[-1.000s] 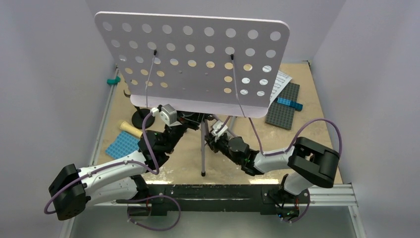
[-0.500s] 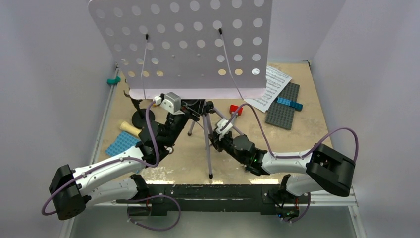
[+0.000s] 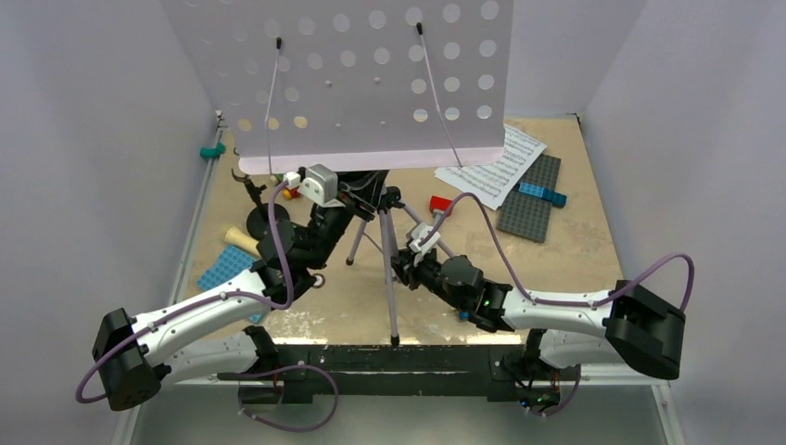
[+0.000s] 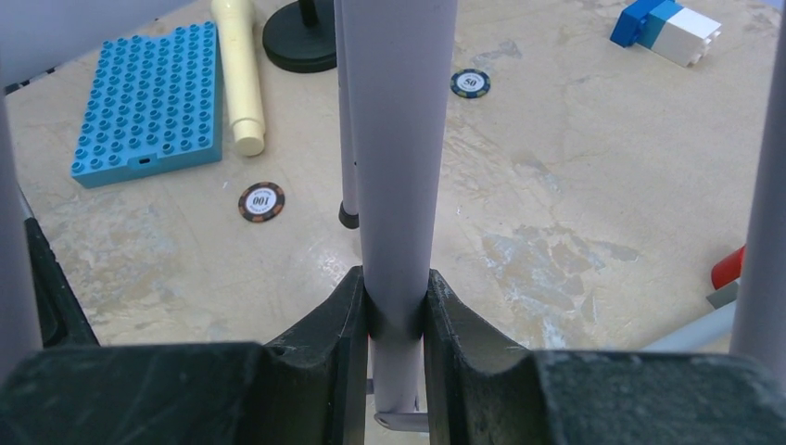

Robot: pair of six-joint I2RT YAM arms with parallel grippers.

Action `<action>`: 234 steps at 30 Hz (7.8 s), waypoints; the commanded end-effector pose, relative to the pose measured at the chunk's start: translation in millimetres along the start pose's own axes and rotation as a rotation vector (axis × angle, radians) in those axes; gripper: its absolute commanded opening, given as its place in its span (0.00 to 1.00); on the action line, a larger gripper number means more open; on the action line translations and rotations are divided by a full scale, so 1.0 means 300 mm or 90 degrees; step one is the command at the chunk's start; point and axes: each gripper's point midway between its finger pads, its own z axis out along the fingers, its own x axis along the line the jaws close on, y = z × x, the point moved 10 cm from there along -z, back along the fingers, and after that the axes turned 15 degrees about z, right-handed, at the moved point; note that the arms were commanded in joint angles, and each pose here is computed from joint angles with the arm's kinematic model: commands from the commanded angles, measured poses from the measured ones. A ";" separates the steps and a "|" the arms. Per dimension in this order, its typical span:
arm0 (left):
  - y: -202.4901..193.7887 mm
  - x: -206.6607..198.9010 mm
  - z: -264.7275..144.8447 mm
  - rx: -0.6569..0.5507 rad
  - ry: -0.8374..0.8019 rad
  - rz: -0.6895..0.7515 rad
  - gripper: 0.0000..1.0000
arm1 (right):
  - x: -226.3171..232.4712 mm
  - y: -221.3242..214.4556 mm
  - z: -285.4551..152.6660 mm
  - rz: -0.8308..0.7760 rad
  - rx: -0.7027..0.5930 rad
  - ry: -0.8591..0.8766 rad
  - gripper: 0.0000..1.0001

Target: Pack up the instrument practice props

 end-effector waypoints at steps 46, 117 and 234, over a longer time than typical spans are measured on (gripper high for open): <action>-0.278 -0.048 -0.001 0.187 0.011 0.029 0.00 | 0.217 0.292 -0.163 0.261 0.031 0.187 0.00; -0.718 -0.101 -0.121 0.413 -0.023 -0.017 0.05 | 0.064 -0.044 -0.101 0.185 0.254 -0.035 0.01; -0.584 -0.059 -0.400 0.586 0.090 -0.262 0.52 | -0.135 -0.199 -0.084 0.264 0.570 -0.147 0.66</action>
